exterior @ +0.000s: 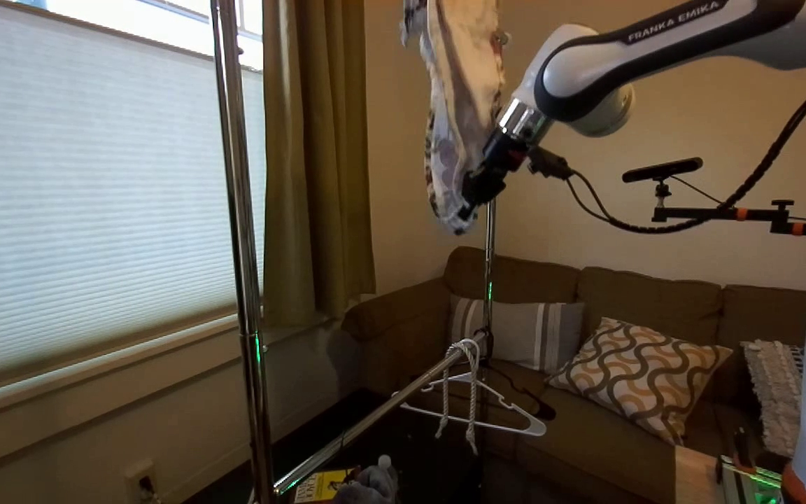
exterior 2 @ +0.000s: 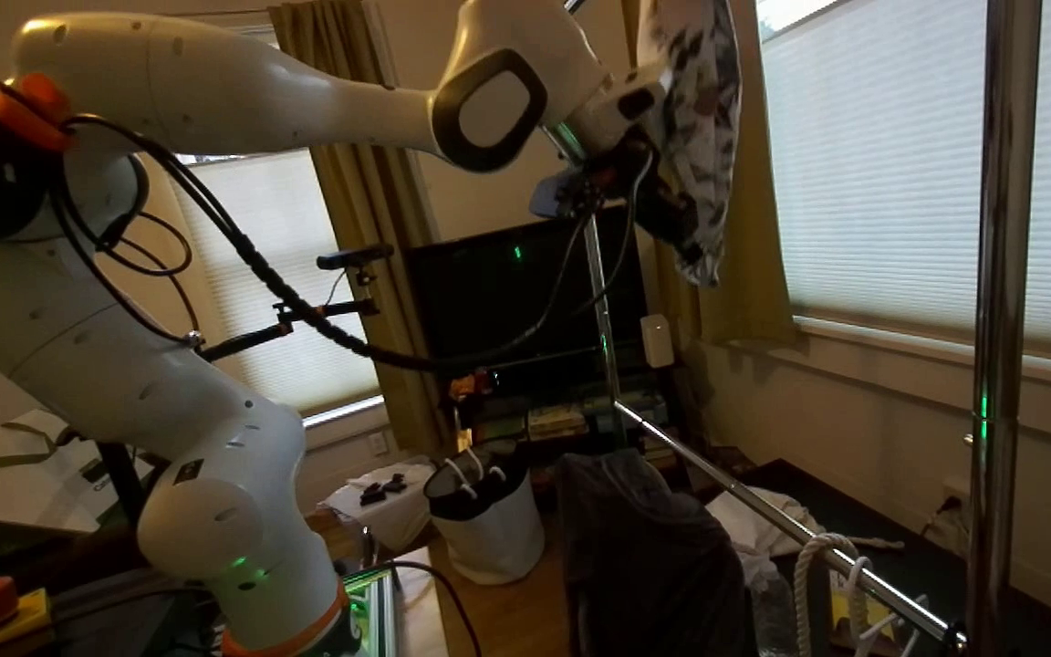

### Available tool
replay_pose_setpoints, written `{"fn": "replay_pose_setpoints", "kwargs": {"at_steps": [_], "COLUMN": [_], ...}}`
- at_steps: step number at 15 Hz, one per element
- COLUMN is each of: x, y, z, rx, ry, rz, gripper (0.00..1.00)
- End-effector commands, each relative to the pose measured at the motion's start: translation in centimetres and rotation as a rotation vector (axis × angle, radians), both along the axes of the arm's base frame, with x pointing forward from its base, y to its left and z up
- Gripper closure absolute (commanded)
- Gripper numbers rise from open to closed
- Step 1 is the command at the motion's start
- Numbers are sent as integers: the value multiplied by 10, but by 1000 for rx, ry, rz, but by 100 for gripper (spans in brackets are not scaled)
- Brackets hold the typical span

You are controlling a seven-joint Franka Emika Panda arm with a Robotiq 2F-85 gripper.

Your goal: Pick up the white tea towel and hang it on the bottom silver rail

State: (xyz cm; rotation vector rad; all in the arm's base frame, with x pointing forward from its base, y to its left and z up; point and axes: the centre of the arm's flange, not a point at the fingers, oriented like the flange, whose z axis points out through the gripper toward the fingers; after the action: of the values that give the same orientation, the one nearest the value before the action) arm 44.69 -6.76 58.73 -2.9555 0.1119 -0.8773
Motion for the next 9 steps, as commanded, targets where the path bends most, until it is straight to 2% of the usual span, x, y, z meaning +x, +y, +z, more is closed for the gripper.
{"fn": "replay_pose_setpoints", "kwargs": {"at_steps": [1, 3, 5, 7, 9], "x": [-9, -15, -19, -24, -27], "y": [-10, -7, 1, 23, 51], "z": [-72, -71, -64, -28, 19], "rx": [54, 39, 53, 54, 34], "ry": [202, 322, 357, 296, 185], "rz": [24, 59, 87, 144, 204], "gripper": [99, 99, 99, 99, 99]}}
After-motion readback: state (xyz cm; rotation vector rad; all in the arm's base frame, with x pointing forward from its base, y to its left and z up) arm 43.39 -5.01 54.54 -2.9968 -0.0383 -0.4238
